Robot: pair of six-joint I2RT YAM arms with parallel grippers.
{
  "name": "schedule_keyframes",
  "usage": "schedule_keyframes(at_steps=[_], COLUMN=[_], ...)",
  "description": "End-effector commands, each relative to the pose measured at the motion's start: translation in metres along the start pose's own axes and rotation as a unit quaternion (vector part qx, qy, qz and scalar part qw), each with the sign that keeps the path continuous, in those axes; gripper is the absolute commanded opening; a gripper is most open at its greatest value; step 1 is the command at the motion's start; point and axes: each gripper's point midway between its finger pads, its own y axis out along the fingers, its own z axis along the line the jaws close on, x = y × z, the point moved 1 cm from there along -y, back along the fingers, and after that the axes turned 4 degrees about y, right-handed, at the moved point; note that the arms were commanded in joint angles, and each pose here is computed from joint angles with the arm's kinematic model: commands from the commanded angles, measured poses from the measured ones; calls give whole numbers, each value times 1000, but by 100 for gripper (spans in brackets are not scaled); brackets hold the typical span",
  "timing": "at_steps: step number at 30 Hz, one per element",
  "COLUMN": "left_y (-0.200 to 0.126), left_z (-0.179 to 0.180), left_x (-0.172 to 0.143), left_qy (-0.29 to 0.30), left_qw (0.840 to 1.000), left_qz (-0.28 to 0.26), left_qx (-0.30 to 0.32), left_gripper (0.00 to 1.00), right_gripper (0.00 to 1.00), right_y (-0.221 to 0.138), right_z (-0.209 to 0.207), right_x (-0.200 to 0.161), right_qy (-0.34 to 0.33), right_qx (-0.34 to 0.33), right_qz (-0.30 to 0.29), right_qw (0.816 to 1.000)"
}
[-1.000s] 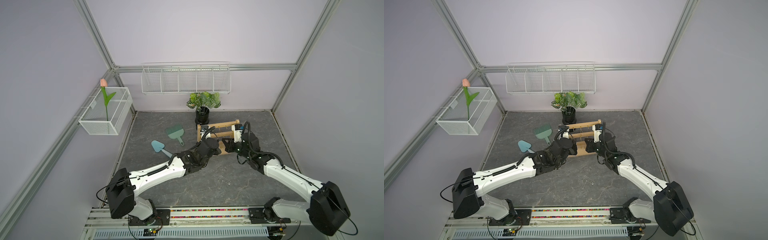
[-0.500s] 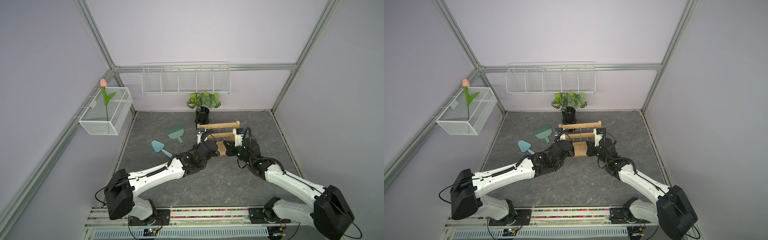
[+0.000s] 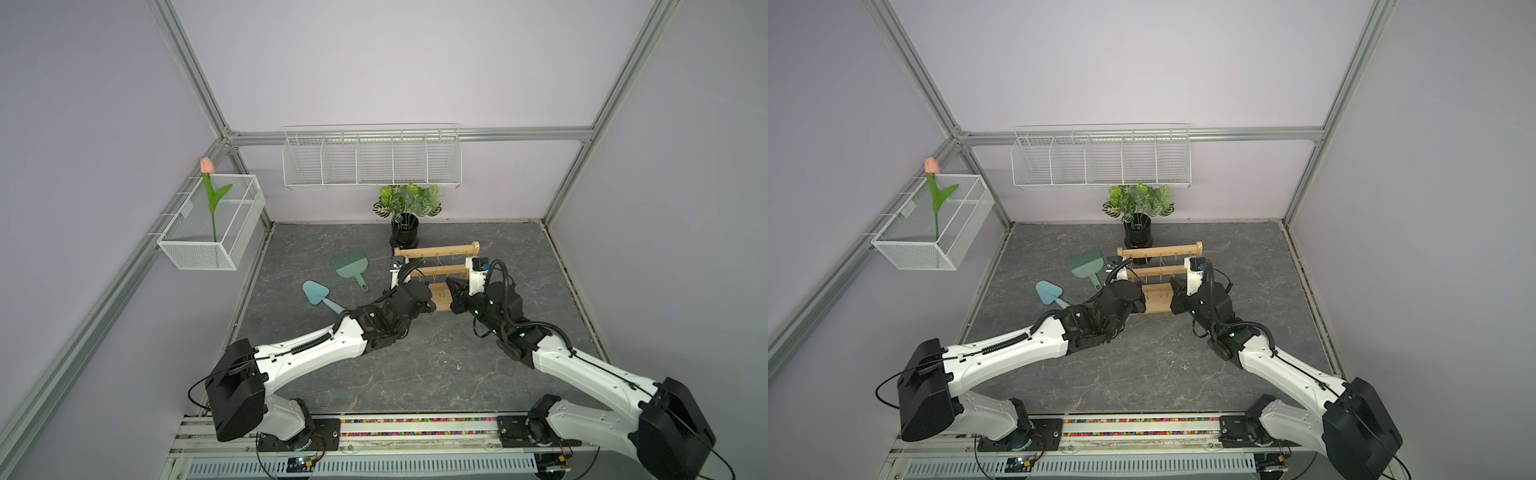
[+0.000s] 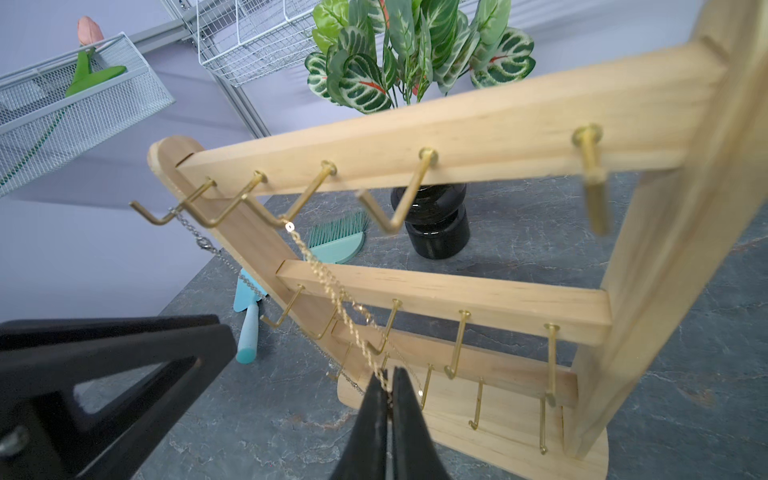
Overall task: Hang the necklace on the jewelry display stand
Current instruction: Hang the necklace on the stand.
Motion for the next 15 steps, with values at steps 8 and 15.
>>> schedule_keyframes(at_steps=[8,15], left_y=[9,17], left_z=[-11,-16], left_x=[-16,-35], left_qy=[-15,-32], left_qw=[999,997], left_qz=[22,43], left_qx=[-45,-58], left_gripper=[33,34], right_gripper=[9,9], right_y=[2,6], right_z=[-5,-11], right_x=[-20,-31], right_qy=[-26,-16], right_qx=[-18,-23], right_qz=[-11,-17], right_qw=[999,999])
